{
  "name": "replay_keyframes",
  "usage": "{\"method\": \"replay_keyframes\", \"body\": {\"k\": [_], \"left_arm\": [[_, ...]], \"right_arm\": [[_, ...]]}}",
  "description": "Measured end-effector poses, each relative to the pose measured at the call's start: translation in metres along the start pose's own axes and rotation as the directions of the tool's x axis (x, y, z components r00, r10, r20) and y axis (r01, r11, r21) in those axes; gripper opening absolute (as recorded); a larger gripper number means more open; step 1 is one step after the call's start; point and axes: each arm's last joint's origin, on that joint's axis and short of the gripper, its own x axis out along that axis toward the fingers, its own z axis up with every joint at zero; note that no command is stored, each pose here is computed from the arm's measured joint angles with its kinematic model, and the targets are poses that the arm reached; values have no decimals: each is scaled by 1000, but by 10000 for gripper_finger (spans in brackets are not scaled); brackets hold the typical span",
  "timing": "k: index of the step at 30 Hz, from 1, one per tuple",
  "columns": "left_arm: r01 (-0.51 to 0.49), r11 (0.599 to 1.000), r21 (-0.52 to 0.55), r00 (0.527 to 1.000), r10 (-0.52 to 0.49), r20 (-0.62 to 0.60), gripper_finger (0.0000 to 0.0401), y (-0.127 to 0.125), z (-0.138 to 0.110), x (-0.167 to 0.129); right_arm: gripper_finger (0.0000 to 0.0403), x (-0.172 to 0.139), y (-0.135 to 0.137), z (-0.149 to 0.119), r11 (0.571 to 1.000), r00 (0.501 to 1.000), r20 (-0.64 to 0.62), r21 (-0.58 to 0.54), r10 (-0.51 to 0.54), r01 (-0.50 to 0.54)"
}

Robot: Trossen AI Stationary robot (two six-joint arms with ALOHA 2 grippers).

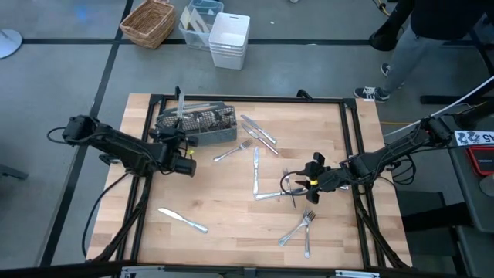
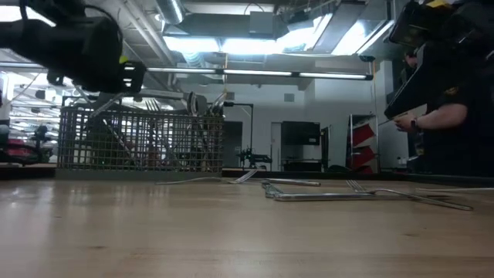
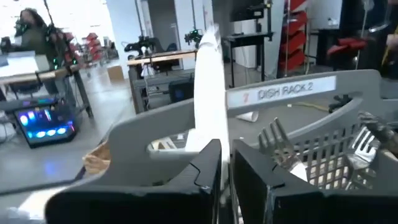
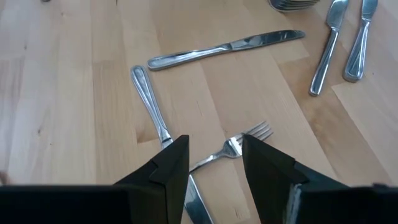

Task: Sort silverware
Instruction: Put the silver table knife into the silverware rack

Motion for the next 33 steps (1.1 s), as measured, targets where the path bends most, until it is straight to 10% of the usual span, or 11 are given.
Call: {"method": "replay_keyframes", "body": {"k": [17, 25, 29, 33], "left_arm": [[16, 992, -128, 1000, -16, 1, 9, 0, -2, -3], [138, 964, -228, 971, -177, -161, 2, -16, 35, -25], [300, 924, -239, 801, -379, -464, 4, -24, 68, -45], [398, 830, -390, 415, -542, -730, 2, -27, 88, -65]], "right_arm": [[152, 0, 0, 0, 1000, 1000, 3, 2, 1, -1], [152, 0, 0, 0, 1000, 1000, 2, 2, 1, -1], [152, 0, 0, 0, 1000, 1000, 2, 2, 1, -1], [152, 0, 0, 0, 1000, 1000, 2, 1, 0, 0]]}}
